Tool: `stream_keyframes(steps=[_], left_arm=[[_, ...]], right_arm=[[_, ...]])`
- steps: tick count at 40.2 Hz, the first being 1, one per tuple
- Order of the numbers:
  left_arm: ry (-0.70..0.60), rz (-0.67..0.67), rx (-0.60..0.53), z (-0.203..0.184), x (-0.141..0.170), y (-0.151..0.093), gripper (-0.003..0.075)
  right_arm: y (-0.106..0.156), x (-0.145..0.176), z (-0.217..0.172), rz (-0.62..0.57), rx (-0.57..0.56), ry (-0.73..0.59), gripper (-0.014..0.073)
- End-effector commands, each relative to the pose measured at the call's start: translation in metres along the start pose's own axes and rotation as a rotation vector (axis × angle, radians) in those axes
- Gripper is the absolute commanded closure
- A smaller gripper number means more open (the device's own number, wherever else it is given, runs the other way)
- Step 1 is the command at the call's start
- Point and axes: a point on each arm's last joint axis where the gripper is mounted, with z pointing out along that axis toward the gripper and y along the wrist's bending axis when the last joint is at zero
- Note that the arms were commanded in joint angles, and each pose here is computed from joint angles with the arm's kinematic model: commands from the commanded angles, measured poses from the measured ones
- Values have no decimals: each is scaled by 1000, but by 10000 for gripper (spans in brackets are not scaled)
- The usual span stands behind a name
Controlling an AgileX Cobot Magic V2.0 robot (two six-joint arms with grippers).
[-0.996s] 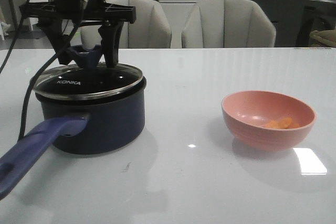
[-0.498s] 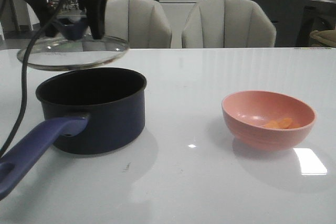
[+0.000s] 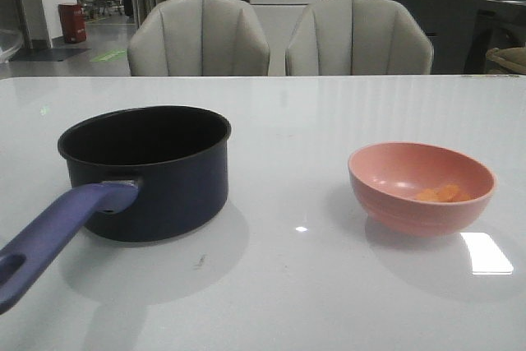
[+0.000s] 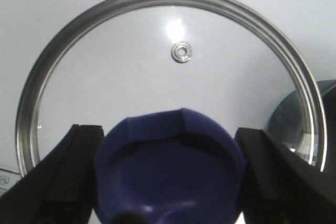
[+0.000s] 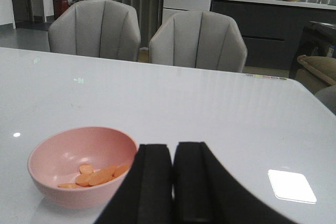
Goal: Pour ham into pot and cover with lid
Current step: 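Lift the glass lid off the pot and set it beside the pot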
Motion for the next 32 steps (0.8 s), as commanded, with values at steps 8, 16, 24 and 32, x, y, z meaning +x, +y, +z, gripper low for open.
stream_keyframes(steps=[8,16,24,32], left_arm=[[-60,-35,86,35,19,19,463],[-12,-59,66,69,24,27,460],[57,-53,55,98,26,26,459],[67,-39,54,113,26,25,444]], right_arm=[[0,-10,-2,-3,5,-110,435],[0,-10,-2,-3,5,-110,435],[0,-10,-2,-3,5,-110,435],[0,-10,-2,-3,5,-110,435]])
